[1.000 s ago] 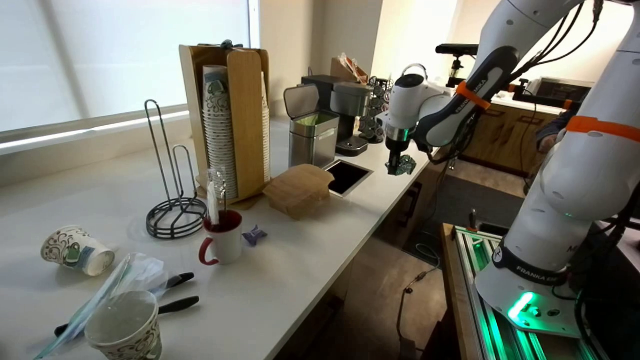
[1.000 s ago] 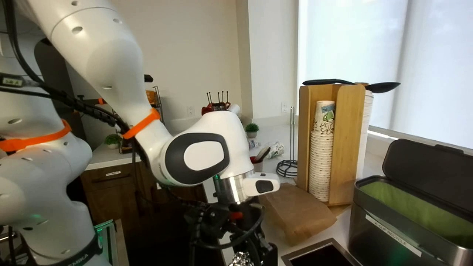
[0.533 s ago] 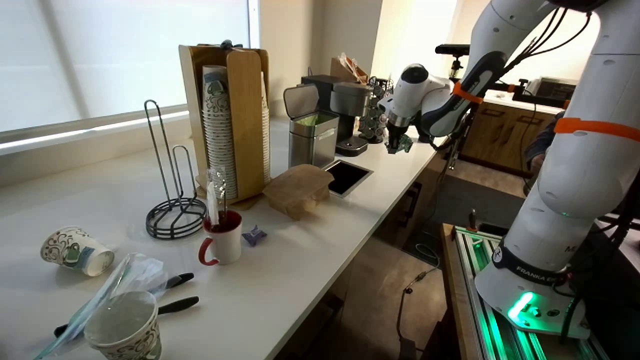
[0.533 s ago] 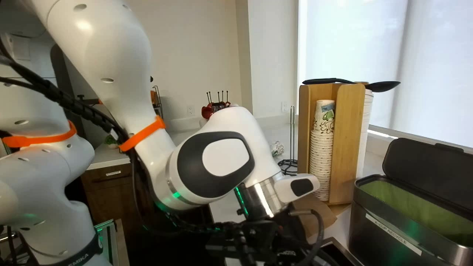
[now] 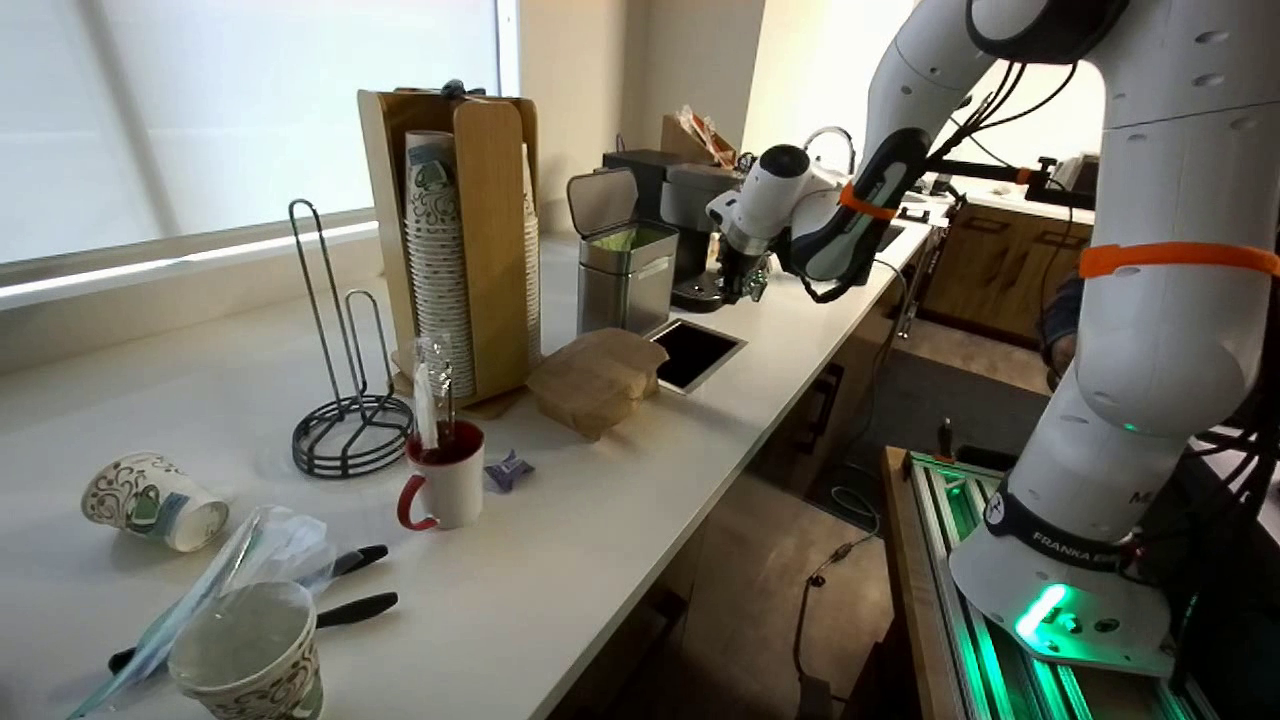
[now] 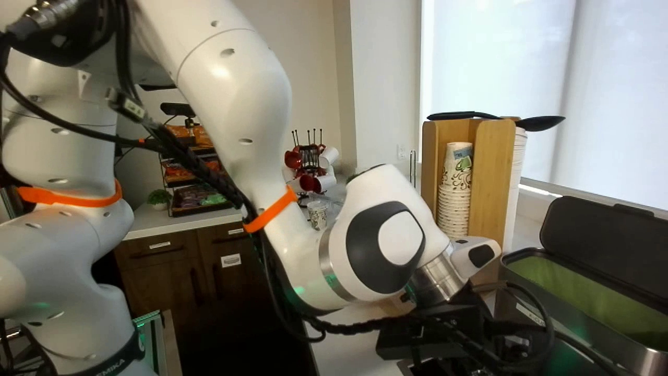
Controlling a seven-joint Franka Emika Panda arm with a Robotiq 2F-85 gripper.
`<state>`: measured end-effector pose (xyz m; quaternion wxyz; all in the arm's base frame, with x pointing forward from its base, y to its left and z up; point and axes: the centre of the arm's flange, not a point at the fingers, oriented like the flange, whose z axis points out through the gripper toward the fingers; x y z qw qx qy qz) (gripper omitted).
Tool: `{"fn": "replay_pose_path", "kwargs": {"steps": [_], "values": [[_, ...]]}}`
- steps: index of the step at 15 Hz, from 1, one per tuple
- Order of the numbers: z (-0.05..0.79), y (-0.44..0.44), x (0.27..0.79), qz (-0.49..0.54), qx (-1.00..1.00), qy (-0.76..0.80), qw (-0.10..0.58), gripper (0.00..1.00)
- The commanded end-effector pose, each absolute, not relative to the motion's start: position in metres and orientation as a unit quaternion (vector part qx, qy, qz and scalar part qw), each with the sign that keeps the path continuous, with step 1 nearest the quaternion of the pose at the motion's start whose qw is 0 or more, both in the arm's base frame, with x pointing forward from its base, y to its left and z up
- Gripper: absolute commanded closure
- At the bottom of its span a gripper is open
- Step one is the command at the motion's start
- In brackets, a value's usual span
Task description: Put the crumpled foil paper in the trash chute.
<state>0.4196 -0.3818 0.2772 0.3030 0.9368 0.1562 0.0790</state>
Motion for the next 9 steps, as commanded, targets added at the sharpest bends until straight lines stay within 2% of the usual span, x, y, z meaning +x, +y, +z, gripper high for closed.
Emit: {"fn": "replay_pose_path", "kwargs": {"steps": [1, 6, 7, 8, 9], "values": [[0.259, -0.392, 0.451, 0.093, 0.929, 0.199, 0.296, 0.98], [0.248, -0.382, 0.486, 0.119, 0.92, 0.24, 0.287, 0.98], [0.247, -0.381, 0.489, 0.117, 0.921, 0.239, 0.284, 0.66], [0.246, -0.38, 0.488, 0.115, 0.922, 0.239, 0.284, 0.65], [0.245, -0.376, 0.483, 0.11, 0.922, 0.239, 0.282, 0.58]]}}
